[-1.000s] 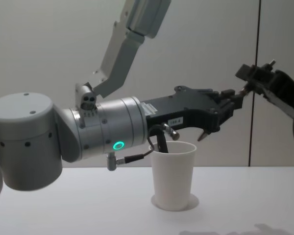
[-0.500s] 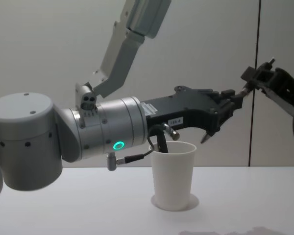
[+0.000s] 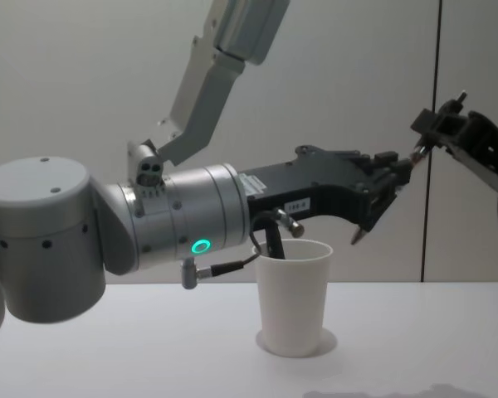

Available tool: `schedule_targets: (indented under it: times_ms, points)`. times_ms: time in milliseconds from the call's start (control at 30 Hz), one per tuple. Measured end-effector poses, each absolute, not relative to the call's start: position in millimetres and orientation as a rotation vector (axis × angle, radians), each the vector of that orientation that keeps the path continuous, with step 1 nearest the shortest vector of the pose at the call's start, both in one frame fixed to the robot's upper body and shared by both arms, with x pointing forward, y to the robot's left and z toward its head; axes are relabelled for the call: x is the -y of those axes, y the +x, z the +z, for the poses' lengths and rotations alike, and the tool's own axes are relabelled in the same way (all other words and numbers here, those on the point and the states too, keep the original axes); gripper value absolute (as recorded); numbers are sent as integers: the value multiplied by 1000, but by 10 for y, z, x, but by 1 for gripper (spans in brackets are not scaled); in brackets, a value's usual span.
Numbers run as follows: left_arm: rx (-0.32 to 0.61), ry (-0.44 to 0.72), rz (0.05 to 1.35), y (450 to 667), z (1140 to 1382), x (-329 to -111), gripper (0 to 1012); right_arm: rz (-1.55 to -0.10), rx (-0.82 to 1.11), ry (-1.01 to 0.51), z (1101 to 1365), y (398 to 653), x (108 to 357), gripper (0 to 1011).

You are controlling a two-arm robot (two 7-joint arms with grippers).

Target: Place the pen into the pen holder.

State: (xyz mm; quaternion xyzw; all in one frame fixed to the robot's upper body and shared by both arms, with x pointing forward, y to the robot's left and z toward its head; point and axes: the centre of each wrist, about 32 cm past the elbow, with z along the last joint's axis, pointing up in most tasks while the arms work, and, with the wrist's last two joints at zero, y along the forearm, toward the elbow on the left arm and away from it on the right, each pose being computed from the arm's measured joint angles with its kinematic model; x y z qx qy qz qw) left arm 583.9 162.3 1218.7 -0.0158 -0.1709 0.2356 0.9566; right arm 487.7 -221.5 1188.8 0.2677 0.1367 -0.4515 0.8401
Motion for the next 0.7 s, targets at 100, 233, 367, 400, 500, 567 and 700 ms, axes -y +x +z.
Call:
schedule_targets:
  times_ms: [100, 233, 367, 400, 500, 567, 700]
  points:
    - [347, -32, 478, 5839, 12187, -1623, 230, -955, -286, 565, 11890, 4877, 2215, 146]
    - [347, -32, 478, 5839, 12187, -1622, 330, -955, -283, 565, 11891, 4876, 2217, 145]
    - [347, -32, 478, 5839, 12187, -1623, 470, -956, -281, 565, 11892, 4876, 2219, 146]
    - [347, -32, 478, 5839, 12187, -1622, 482, -956, -280, 565, 11893, 4877, 2220, 146]
    - [347, -32, 478, 5839, 12187, -1623, 592, -956, -277, 564, 11896, 4877, 2223, 145]
    - [347, -32, 478, 5839, 12187, -1622, 651, -957, -274, 562, 11898, 4878, 2226, 146]
    - [347, -32, 478, 5839, 12187, -1622, 765, -958, -264, 556, 11904, 4881, 2235, 146]
